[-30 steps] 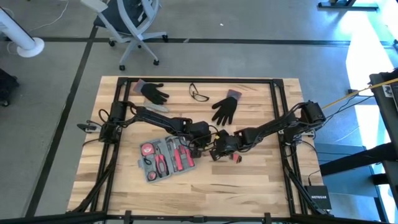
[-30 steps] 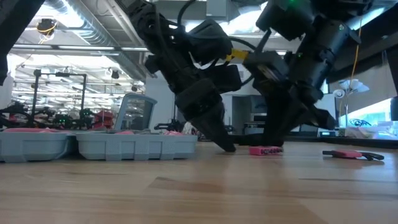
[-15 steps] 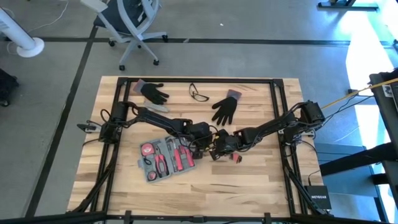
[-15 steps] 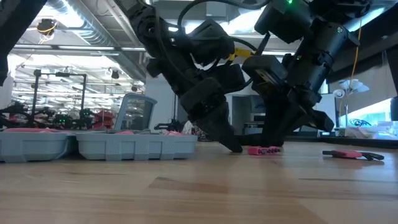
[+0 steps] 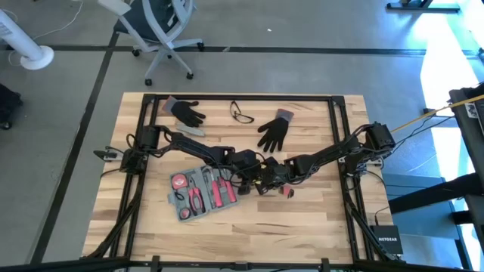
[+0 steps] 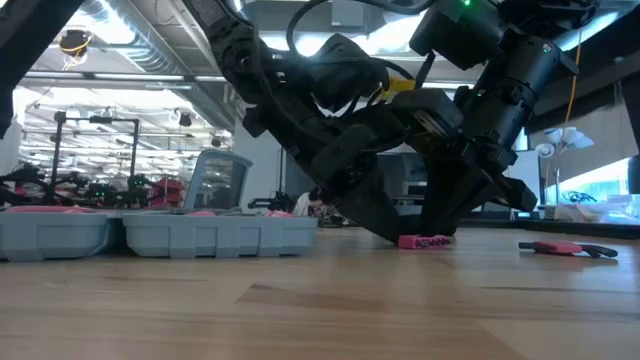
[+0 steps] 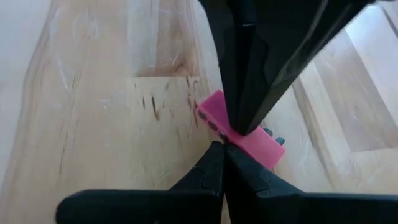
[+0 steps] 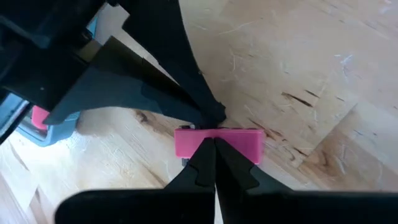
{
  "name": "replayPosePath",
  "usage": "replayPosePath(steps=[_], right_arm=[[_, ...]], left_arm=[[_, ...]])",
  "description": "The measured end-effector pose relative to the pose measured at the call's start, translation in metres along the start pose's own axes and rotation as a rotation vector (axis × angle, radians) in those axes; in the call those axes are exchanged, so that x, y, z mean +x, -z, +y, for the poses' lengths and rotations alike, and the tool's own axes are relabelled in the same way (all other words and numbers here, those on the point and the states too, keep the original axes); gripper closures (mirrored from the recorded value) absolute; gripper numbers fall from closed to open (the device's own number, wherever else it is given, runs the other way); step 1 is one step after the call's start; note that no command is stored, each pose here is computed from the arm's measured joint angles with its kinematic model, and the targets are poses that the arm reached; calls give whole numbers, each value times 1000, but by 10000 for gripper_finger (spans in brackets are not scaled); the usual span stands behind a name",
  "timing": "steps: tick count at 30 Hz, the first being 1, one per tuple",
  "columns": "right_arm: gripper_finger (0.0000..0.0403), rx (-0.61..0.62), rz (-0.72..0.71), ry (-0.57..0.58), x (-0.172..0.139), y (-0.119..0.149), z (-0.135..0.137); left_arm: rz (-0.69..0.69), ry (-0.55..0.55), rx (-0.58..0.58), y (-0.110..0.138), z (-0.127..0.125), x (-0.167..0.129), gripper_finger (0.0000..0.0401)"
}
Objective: Prefit tool cases
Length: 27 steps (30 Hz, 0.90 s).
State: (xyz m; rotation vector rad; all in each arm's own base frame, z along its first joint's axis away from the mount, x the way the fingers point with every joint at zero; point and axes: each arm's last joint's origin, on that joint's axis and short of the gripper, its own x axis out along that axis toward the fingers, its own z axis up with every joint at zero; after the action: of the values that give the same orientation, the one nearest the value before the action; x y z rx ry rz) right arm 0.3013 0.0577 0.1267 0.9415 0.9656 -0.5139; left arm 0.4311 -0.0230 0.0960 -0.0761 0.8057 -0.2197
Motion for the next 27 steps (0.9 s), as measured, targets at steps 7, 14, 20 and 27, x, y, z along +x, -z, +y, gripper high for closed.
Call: replayPosePath(steps=[7,14,20,27], right_arm=[[403,0,-5,4,0,0,0],[403,2,-13,7,0,0,0],[403,7,-18,8,0,-1,0],[403,3,-21,13,0,0,-1]], left_arm=[[-8,-1,-76,-1,-2,0,401],[42,-67,-26,-2,5,-10,401],[64,-27,-33,-1,5,-12,401],[62,-32,-24,-1,-14,-8,401]])
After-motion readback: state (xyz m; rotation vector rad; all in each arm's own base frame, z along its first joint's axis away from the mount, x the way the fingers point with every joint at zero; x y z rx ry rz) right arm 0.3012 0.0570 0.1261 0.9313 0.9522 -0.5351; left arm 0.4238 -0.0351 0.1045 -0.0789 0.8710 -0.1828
